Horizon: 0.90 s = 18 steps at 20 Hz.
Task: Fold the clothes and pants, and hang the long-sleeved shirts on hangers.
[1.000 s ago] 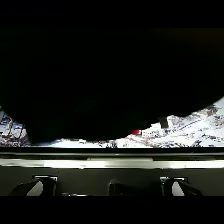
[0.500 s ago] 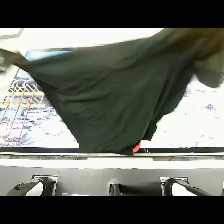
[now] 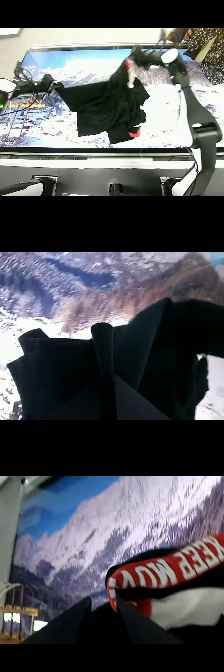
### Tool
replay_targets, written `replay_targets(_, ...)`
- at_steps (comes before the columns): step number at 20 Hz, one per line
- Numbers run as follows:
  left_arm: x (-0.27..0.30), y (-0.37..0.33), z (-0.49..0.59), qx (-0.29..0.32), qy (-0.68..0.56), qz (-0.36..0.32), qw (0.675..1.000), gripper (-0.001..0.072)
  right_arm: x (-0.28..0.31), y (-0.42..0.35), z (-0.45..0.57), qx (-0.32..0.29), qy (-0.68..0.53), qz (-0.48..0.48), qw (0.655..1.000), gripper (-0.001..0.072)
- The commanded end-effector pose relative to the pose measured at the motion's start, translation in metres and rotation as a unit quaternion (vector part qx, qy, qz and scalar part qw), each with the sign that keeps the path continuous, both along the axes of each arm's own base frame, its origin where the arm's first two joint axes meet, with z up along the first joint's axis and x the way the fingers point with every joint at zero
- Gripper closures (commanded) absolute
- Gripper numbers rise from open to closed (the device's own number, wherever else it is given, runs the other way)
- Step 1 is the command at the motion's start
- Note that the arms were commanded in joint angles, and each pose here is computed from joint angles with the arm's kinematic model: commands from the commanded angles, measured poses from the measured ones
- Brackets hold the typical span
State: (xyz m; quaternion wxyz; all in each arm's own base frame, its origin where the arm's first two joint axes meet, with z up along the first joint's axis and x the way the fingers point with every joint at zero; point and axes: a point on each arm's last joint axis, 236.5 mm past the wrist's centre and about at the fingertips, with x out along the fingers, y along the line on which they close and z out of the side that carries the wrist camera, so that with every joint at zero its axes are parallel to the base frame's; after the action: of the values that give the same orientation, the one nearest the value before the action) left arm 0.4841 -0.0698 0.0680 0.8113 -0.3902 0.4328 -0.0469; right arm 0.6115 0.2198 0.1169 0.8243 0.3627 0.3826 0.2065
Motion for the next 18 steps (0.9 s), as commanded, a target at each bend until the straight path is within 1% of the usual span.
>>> replay_targets(1, 0.008, 0.004, -0.031, 0.011, 0.015, -0.001, 1.0, 0.0668, -0.042, 0.022, -0.04, -0.023, 0.087, 0.075, 0.993, 0.0321)
replay_targets(2, 0.01, 0.007, -0.03, 0.014, 0.01, 0.001, 1.0, 0.0668, -0.057, 0.014, -0.029, -0.036, 0.094, 0.096, 0.99, 0.0278)
replay_targets(3, 0.01, 0.009, -0.03, 0.013, 0.011, 0.004, 1.0, 0.0669, -0.077, 0.001, -0.017, -0.06, 0.104, 0.116, 0.986, 0.0189)
replay_targets(4, 0.01, 0.013, -0.03, 0.013, 0.011, 0.007, 1.0, 0.0668, -0.097, -0.016, -0.008, -0.097, 0.116, 0.13, 0.98, 0.0148)
replay_targets(5, 0.011, 0.016, -0.03, 0.013, 0.011, 0.01, 1.0, 0.0668, -0.119, -0.035, 0.0, -0.149, 0.128, 0.138, 0.971, 0.0145)
replay_targets(6, 0.012, 0.02, -0.03, 0.013, 0.011, 0.015, 1.0, 0.0668, -0.14, -0.049, 0.008, -0.186, 0.137, 0.14, 0.963, 0.0118)
replay_targets(7, 0.012, 0.023, -0.03, 0.014, 0.01, 0.018, 1.0, 0.0669, -0.159, -0.051, 0.016, -0.193, 0.143, 0.141, 0.96, 0.008)
replay_targets(9, 0.014, 0.028, -0.029, 0.014, 0.008, 0.024, 1.0, 0.0668, -0.198, -0.041, 0.014, -0.172, 0.165, 0.127, 0.963, 0.0071)
replay_targets(10, 0.014, 0.03, -0.029, 0.014, 0.007, 0.025, 1.0, 0.0668, -0.219, -0.027, 0.003, -0.151, 0.179, 0.116, 0.965, 0.0058)
replay_targets(11, 0.015, 0.03, -0.029, 0.015, 0.006, 0.026, 1.0, 0.0668, -0.241, -0.007, -0.01, -0.12, 0.195, 0.108, 0.968, 0.0034)
replay_targets(14, 0.017, 0.031, -0.028, 0.016, 0.002, 0.03, 0.999, 0.0668, -0.306, 0.07, -0.064, -0.016, 0.24, 0.08, 0.967, 0.0024)
replay_targets(15, 0.017, 0.032, -0.028, 0.016, 0.001, 0.031, 0.999, 0.0668, -0.322, 0.094, -0.08, 0.01, 0.249, 0.071, 0.966, 0.0024)
replay_targets(16, 0.017, 0.032, -0.028, 0.016, 0.001, 0.031, 0.999, 0.0668, -0.333, 0.115, -0.094, 0.028, 0.249, 0.063, 0.966, 0.0024)
replay_targets(18, 0.017, 0.032, -0.028, 0.016, 0.001, 0.031, 0.999, 0.0668, -0.347, 0.147, -0.116, 0.045, 0.258, 0.046, 0.964, 0.0024)
